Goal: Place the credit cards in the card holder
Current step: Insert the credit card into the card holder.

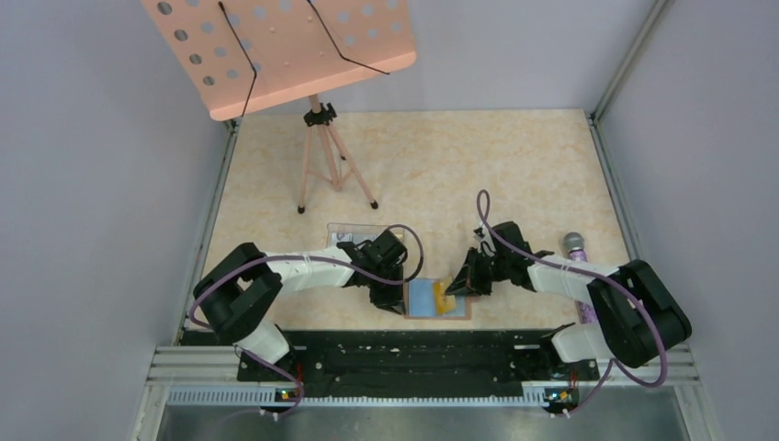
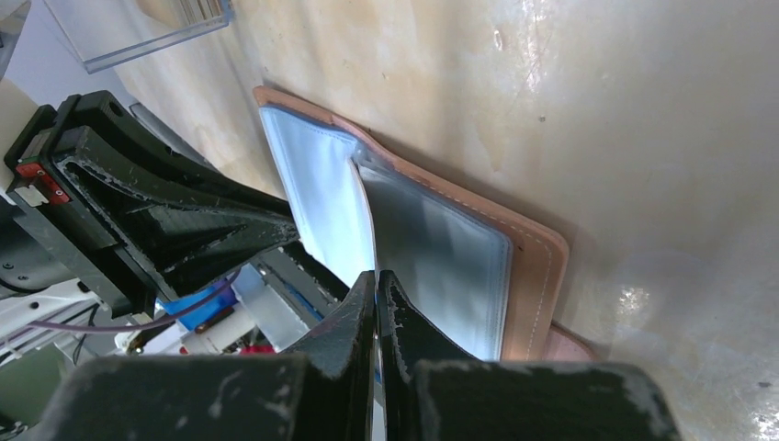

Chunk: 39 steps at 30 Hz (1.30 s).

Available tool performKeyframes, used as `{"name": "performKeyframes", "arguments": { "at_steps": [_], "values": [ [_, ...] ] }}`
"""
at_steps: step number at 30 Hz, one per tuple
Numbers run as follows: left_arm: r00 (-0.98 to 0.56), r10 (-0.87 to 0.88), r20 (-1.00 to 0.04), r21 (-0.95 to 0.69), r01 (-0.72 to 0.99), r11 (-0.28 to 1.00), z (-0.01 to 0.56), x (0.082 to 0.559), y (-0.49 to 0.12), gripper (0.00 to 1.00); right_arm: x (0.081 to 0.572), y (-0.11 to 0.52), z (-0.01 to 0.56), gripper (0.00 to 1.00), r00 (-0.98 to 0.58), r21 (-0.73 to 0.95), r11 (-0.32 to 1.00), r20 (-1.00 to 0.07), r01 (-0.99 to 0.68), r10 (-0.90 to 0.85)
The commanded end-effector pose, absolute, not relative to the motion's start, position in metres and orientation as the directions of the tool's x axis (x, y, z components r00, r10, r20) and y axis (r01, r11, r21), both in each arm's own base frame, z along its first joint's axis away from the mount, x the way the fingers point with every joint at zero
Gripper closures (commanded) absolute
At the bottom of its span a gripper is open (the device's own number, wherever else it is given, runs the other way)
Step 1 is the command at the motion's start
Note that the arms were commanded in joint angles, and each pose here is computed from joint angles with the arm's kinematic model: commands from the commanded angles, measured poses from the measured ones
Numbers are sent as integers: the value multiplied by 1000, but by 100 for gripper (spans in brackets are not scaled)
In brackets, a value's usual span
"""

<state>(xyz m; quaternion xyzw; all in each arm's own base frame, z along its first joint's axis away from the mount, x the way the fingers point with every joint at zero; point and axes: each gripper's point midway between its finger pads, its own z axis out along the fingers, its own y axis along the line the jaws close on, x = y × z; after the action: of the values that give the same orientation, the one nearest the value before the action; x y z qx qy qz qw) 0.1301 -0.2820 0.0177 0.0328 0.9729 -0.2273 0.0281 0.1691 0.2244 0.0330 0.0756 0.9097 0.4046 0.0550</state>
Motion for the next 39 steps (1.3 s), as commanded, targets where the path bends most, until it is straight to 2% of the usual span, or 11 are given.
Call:
{"name": "performKeyframes", "arguments": {
  "at_steps": [1,10,18,28,34,39],
  "values": [
    [-995,63,-79,-419,90,903,12,135,-283,82,169,220,28,100,-978,737,672,-77,74,192],
    [-995,55,-80,-432,84,898,14,140,-285,87,177,221,29,100,-960,747,663,-148,50,238],
    [-996,53,-71,-437,78,896,12,138,-285,95,176,230,28,100,-952,769,636,-140,68,271],
    [-996,50,-69,-437,75,896,11,138,-285,98,161,247,23,99,-965,764,641,-111,70,239],
    [-996,49,-70,-437,75,896,11,138,-285,98,157,240,18,89,-969,722,687,-103,82,223],
    [-996,49,-75,-438,77,896,13,140,-286,99,155,227,13,67,-980,604,794,-105,72,169]
  ]
}}
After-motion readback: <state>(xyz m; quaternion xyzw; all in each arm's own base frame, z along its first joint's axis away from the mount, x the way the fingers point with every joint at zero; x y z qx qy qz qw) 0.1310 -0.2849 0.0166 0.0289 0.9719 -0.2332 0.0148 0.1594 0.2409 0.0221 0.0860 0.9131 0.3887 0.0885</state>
